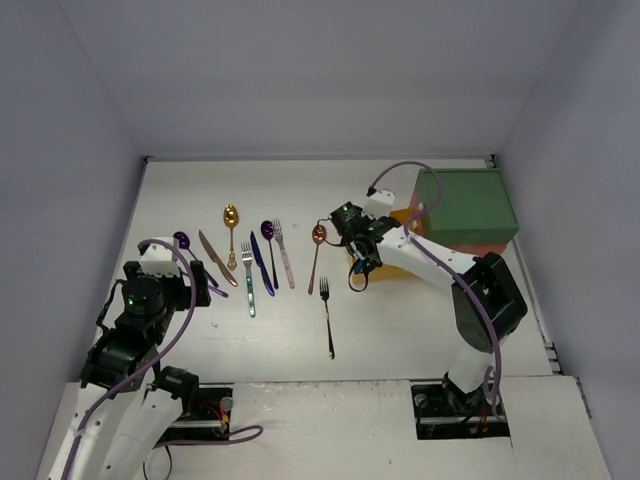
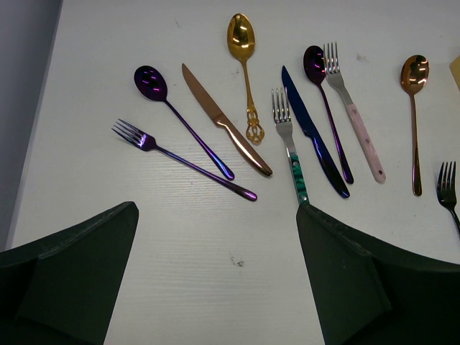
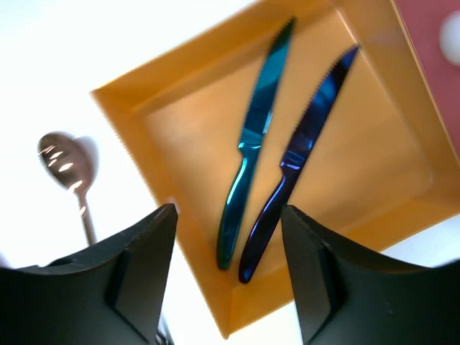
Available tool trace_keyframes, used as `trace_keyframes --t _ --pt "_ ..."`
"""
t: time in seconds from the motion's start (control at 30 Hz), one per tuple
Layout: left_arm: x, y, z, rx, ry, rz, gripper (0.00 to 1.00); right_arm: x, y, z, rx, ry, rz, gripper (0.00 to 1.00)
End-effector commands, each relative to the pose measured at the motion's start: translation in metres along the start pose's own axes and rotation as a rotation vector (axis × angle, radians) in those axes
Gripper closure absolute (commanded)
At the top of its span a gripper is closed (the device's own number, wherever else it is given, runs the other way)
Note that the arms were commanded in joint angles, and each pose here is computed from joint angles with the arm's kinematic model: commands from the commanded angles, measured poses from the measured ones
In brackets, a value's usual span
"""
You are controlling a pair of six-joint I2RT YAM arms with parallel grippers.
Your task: Sort the eating utensils into containers
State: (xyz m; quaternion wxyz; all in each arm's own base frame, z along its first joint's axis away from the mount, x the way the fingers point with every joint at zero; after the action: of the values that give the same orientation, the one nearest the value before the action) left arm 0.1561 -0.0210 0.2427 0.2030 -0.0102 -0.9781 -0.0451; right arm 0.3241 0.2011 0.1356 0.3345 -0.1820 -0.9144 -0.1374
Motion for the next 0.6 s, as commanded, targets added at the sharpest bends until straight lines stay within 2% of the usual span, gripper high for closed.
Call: trace_keyframes --t 0.0,0.33,0.57 --pt "-0.004 -0.002 -0.017 0.026 -0.062 0.004 0.1 0.045 0.029 -0.047 0.059 -0.129 -0.132 0.41" --pt "0.005 0.004 -0.019 0.034 -0.097 -0.03 0.1 0.086 0.119 -0.004 0.449 0.05 -0.544 0.47" --pt "0.008 0.008 -0.02 0.038 -0.109 -0.057 0.1 0.1 0.171 0.045 0.591 0.141 -0.72 0.48"
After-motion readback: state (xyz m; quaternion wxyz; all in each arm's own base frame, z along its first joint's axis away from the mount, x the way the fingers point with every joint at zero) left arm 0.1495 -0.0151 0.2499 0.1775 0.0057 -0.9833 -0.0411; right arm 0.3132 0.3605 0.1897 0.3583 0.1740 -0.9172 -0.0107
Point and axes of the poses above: each gripper's point midway between its finger pads, its own x axis back along the fingers, its own y axis along the line the jaws close on, z = x × y, the point moved 6 cm from there along x, back along the fingers, and after that the axes turned 6 degrees about -x, right-handed, at the moved point
